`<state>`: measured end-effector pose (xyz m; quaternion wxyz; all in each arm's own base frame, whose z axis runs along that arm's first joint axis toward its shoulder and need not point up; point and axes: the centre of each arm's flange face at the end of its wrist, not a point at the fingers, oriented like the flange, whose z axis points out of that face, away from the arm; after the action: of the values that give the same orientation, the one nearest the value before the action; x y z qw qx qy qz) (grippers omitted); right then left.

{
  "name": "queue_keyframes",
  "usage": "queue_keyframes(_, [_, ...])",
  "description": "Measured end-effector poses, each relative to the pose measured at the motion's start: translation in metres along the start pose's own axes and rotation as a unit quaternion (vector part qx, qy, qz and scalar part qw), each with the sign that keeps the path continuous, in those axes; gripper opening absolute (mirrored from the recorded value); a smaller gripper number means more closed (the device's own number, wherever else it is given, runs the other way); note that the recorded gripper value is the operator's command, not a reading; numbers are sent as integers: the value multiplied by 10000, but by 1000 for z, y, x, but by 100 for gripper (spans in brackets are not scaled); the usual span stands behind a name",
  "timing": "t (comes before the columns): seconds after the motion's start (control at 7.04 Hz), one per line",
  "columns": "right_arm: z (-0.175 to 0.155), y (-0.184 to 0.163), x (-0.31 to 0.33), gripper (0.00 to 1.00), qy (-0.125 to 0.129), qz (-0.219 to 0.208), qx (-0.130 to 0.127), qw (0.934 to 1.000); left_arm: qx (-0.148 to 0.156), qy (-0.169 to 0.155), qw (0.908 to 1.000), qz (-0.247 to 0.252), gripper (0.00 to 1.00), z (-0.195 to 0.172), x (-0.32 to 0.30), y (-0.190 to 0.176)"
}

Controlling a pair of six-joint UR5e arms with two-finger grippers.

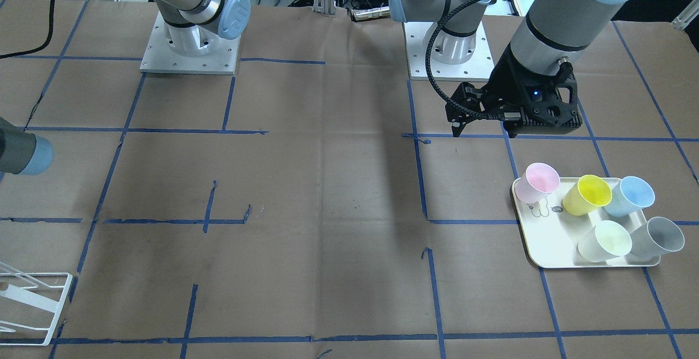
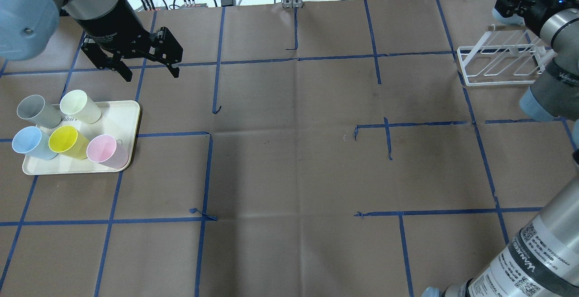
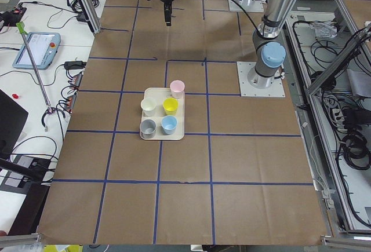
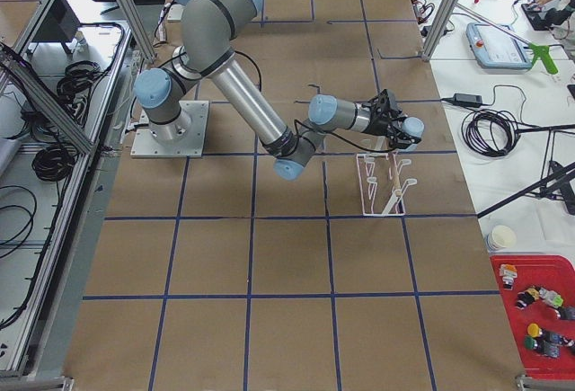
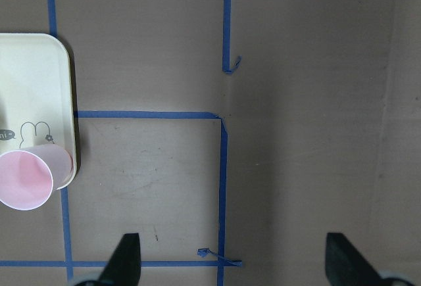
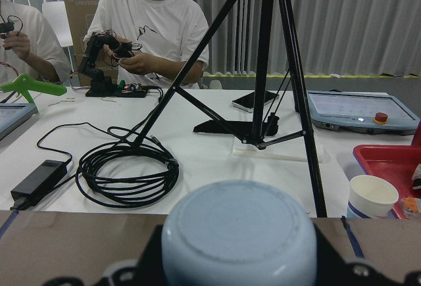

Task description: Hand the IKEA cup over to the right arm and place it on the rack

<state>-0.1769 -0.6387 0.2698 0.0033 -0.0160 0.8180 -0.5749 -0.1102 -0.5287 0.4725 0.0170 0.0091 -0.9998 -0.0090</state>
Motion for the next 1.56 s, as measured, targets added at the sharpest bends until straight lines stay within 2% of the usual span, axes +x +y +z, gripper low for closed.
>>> queue_keyframes(0.28, [0, 7, -1, 42, 2, 38, -66, 10000, 5, 5, 10000, 6, 99, -1, 1, 2])
queue_keyframes(0.43, [1, 10, -1, 74, 11, 57, -101, 9999, 4, 7, 10000, 5, 99, 0, 0, 3])
queue_keyframes(0.57, [2, 14, -1, 99, 17, 68, -126, 9999, 1, 7, 10000, 2, 99, 0, 0, 3])
queue_keyframes(1.28, [0, 10, -1, 100, 34, 61, -107, 9999, -4, -1, 10000, 2, 99, 0, -1, 5])
queue_keyframes(1.56, [-1, 0, -1, 100, 47, 19, -60, 10000, -85, -40, 9997, 247, 99, 7, -15, 7])
